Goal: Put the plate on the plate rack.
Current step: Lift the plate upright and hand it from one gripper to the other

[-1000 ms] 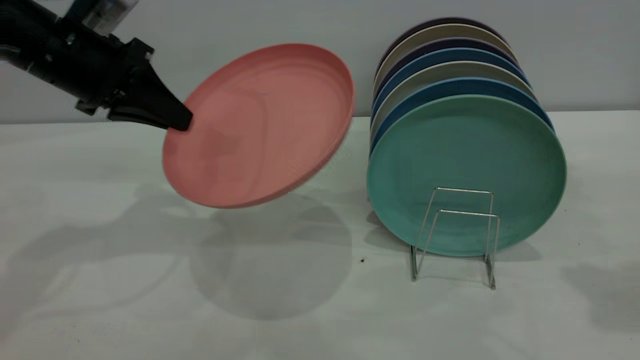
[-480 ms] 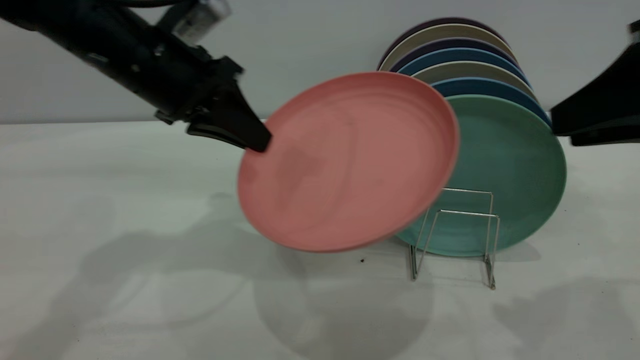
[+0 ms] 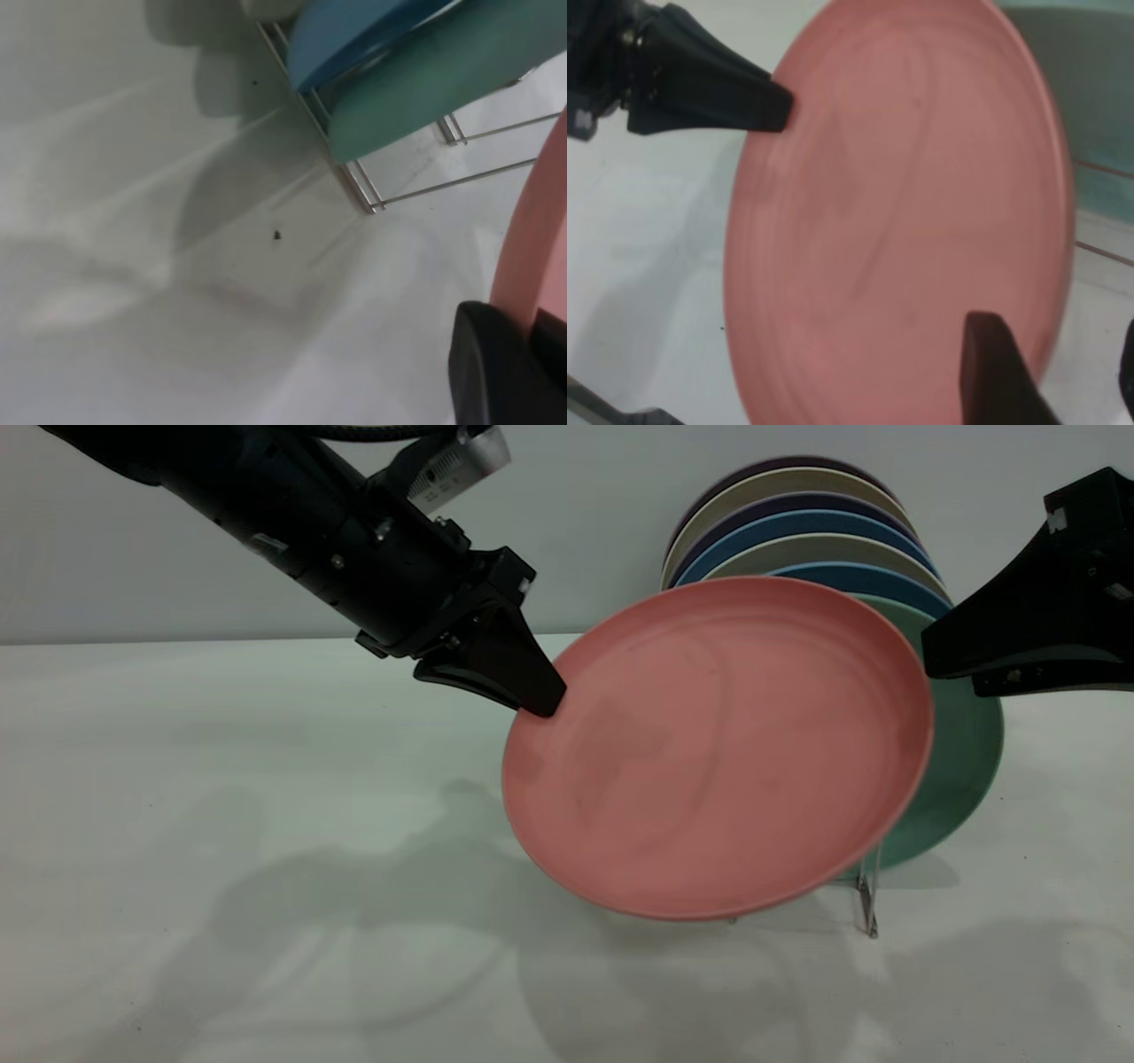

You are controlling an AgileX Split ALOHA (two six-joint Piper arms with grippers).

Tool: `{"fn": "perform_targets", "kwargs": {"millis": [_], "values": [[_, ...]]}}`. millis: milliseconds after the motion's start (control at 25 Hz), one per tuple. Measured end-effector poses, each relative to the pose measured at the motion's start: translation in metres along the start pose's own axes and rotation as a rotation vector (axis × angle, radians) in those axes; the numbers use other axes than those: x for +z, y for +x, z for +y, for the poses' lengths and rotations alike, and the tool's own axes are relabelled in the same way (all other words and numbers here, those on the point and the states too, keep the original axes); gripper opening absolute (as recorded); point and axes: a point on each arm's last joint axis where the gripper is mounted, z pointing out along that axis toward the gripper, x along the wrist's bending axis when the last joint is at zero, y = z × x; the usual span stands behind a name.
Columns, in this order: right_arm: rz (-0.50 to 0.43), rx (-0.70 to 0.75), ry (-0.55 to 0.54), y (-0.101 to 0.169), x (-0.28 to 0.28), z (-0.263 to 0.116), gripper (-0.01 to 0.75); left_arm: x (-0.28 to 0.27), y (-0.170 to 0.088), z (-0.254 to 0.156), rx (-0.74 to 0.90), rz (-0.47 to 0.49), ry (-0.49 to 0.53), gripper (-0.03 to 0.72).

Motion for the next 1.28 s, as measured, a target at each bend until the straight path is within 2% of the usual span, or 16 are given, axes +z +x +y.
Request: {"fn": "perform_targets", "kwargs": {"millis": [120,400,680,800,920,960,1160,1280], "values": [[0.000,0.013,0.008,-0.002,0.002,-0.001,0.393,0.003,-0.005,0.000,0.008,-0.004,0.005,0.012],[0.017,0.066,0.088,-0.012,0.020,-0.011,0.398,0.010,-0.014,0.000,0.026,-0.010,0.016,0.012],[0.074,0.086,0.113,-0.014,0.031,-0.016,0.397,0.023,-0.035,-0.001,0.068,-0.023,0.031,0.012],[0.082,0.080,0.119,-0.014,0.032,-0.016,0.336,0.028,-0.042,-0.002,0.086,-0.024,0.035,0.012],[0.078,0.070,0.127,-0.015,0.032,-0.017,0.150,0.029,-0.044,-0.002,0.090,-0.027,0.038,0.012],[0.068,0.064,0.129,-0.016,0.032,-0.018,0.117,0.029,-0.044,-0.002,0.090,-0.027,0.038,0.012],[0.060,0.040,0.145,-0.017,0.032,-0.019,0.119,0.029,-0.044,-0.003,0.092,-0.034,0.048,0.015],[0.054,0.020,0.157,-0.017,0.032,-0.020,0.119,0.026,-0.047,-0.003,0.106,-0.040,0.053,0.047]]}}
